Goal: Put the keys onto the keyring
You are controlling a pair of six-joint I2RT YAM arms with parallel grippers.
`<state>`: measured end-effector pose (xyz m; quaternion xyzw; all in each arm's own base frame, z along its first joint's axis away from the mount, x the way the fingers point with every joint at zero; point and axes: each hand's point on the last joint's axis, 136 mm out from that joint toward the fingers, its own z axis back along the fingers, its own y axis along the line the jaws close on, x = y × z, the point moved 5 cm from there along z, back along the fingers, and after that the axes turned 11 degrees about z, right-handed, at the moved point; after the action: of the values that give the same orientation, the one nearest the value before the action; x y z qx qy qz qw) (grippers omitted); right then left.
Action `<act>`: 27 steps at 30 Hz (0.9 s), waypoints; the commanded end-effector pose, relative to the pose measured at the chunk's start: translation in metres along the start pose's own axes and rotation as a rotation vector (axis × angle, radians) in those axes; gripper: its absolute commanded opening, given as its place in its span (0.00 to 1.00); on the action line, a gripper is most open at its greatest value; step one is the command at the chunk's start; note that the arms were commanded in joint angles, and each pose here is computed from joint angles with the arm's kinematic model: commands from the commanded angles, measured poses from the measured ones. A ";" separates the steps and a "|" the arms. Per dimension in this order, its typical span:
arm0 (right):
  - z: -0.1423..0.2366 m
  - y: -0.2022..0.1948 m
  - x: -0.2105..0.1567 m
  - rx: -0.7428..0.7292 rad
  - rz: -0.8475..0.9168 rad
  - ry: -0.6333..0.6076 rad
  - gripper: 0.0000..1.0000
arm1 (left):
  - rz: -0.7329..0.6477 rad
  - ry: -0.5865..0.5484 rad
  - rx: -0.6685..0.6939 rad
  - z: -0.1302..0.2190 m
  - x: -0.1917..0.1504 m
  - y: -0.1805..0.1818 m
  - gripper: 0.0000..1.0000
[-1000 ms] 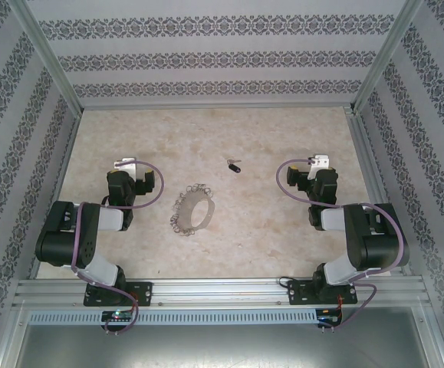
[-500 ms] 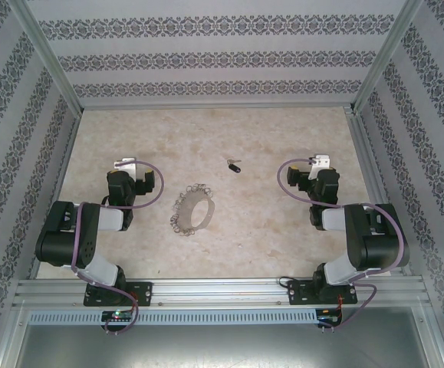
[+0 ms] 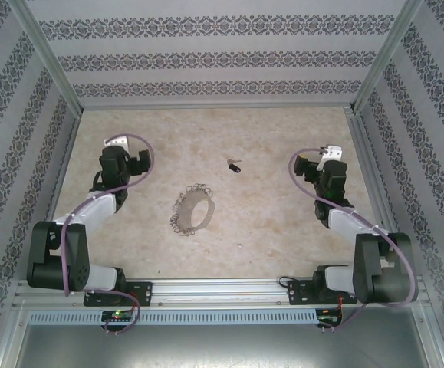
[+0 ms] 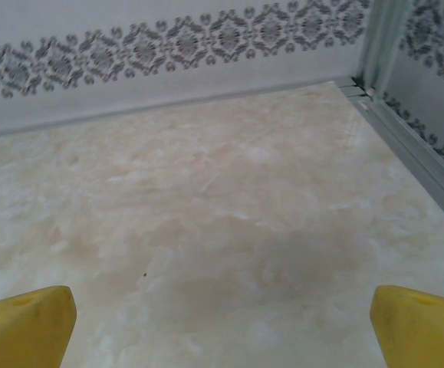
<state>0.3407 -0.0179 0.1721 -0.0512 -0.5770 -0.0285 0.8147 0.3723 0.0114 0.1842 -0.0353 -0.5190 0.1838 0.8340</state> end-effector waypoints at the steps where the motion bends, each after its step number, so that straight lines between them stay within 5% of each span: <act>1: 0.008 -0.009 -0.003 -0.026 -0.107 0.071 0.98 | 0.160 0.188 0.027 0.014 -0.012 0.001 1.00; 11: 0.047 0.060 -0.004 0.438 -0.199 0.203 0.84 | 0.265 0.443 -0.262 0.063 -0.036 -0.063 1.00; 21: 0.075 0.137 -0.033 0.522 -0.149 0.384 0.84 | 0.171 0.626 -0.463 0.093 -0.092 -0.123 1.00; 27: 0.085 0.166 -0.048 0.633 -0.182 0.428 0.75 | 0.092 0.745 -0.529 0.090 -0.128 -0.155 0.97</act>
<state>0.2619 0.1509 0.1469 0.2418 -0.3804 0.0907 0.8880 0.2836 -0.1731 0.1596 -0.3169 -0.2303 0.0722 0.9172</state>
